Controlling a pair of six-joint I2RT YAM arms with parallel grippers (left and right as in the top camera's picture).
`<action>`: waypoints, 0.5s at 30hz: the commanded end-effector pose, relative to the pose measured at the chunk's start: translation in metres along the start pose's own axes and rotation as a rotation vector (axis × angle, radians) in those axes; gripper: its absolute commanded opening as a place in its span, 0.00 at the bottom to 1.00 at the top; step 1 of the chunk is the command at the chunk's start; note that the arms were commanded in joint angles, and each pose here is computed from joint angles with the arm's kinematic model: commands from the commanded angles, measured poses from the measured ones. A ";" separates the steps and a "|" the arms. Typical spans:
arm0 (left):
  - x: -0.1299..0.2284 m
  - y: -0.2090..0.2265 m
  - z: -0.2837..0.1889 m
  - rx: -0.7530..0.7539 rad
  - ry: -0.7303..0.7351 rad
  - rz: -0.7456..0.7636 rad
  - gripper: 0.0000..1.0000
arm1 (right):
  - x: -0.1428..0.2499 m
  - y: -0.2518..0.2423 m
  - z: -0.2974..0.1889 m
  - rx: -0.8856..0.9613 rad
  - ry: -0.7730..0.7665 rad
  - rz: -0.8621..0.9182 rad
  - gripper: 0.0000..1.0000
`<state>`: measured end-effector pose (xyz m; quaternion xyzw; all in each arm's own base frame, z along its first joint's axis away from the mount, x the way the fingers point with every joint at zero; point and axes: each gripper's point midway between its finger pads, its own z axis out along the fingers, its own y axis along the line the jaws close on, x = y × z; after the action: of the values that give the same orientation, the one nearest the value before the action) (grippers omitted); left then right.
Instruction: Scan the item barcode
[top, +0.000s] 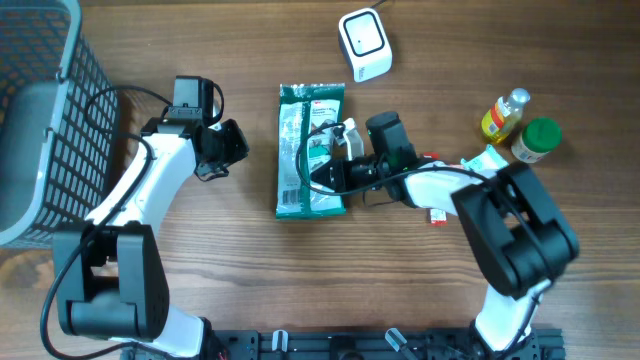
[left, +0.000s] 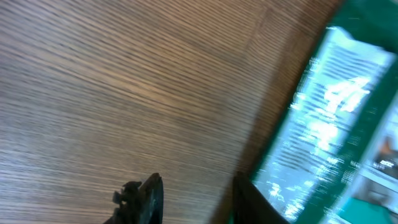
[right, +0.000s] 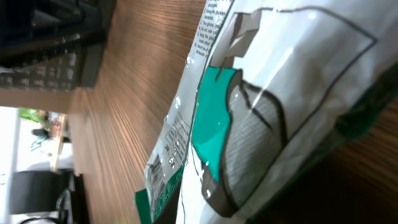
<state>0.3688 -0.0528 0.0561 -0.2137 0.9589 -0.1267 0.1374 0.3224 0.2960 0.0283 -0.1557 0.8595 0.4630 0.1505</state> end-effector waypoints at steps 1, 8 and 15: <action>-0.012 0.012 0.000 -0.043 -0.052 -0.005 0.86 | -0.057 0.054 -0.044 0.049 -0.128 -0.328 0.04; -0.013 0.011 0.000 -0.040 -0.057 -0.003 1.00 | -0.109 0.139 -0.124 0.214 -0.006 -0.756 0.04; -0.013 0.011 0.000 -0.040 -0.057 -0.003 1.00 | -0.157 0.144 -0.167 0.511 0.002 -1.163 0.04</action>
<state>0.3770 -0.0399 0.0575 -0.2213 0.9561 -0.1073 0.1592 0.3655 0.2669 0.2869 -0.4813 0.7636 0.2079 0.3769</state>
